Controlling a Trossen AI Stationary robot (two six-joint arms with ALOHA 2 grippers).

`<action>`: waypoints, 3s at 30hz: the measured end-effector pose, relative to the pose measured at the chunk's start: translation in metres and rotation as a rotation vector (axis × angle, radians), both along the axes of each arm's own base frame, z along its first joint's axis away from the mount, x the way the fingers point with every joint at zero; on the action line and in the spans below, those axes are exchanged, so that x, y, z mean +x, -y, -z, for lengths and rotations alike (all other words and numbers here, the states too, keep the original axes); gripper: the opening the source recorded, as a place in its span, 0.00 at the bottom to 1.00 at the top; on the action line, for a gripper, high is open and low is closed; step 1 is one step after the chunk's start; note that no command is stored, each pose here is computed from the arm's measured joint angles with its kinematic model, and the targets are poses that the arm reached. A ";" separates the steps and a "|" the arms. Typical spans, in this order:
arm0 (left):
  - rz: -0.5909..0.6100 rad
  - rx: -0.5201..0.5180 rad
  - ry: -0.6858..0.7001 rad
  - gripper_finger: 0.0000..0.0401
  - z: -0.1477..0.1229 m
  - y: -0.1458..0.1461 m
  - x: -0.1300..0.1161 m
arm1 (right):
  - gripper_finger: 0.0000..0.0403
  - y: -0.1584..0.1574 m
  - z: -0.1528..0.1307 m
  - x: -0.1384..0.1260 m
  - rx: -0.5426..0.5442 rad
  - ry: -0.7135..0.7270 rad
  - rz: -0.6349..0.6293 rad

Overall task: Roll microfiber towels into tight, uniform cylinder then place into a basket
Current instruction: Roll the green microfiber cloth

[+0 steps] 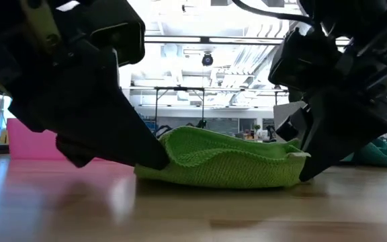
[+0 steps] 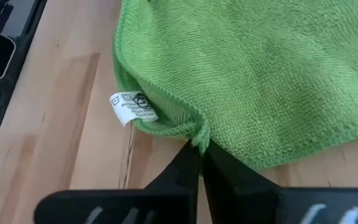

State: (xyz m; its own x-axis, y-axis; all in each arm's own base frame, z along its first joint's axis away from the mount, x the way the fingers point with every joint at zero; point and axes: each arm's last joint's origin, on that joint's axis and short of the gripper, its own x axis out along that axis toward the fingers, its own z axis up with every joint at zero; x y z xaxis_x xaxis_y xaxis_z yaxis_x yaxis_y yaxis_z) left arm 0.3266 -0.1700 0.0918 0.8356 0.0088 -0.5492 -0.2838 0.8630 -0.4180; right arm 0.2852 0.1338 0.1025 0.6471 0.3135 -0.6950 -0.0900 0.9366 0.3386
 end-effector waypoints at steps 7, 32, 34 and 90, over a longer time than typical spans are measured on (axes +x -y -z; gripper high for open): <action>-0.047 -0.082 0.002 0.01 0.000 0.002 -0.001 | 0.00 0.000 0.000 0.000 0.056 -0.025 0.058; -0.246 -0.327 -0.061 0.01 -0.006 0.003 -0.008 | 0.00 0.000 -0.001 0.001 0.217 -0.092 0.233; -0.251 -0.330 -0.065 0.01 -0.006 0.003 -0.009 | 0.00 0.001 -0.001 0.001 0.198 -0.080 0.246; -0.348 -0.461 -0.160 0.01 0.000 -0.015 -0.005 | 0.25 -0.037 -0.007 -0.004 0.014 0.217 -0.270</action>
State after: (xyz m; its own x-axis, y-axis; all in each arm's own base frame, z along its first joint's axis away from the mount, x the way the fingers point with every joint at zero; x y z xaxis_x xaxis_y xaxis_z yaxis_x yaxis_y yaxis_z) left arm 0.3219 -0.1555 0.0923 0.7329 -0.0021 -0.6803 -0.6075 0.4482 -0.6558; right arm 0.2811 0.1707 0.1091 0.6718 0.5020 -0.5447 -0.4051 0.8646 0.2972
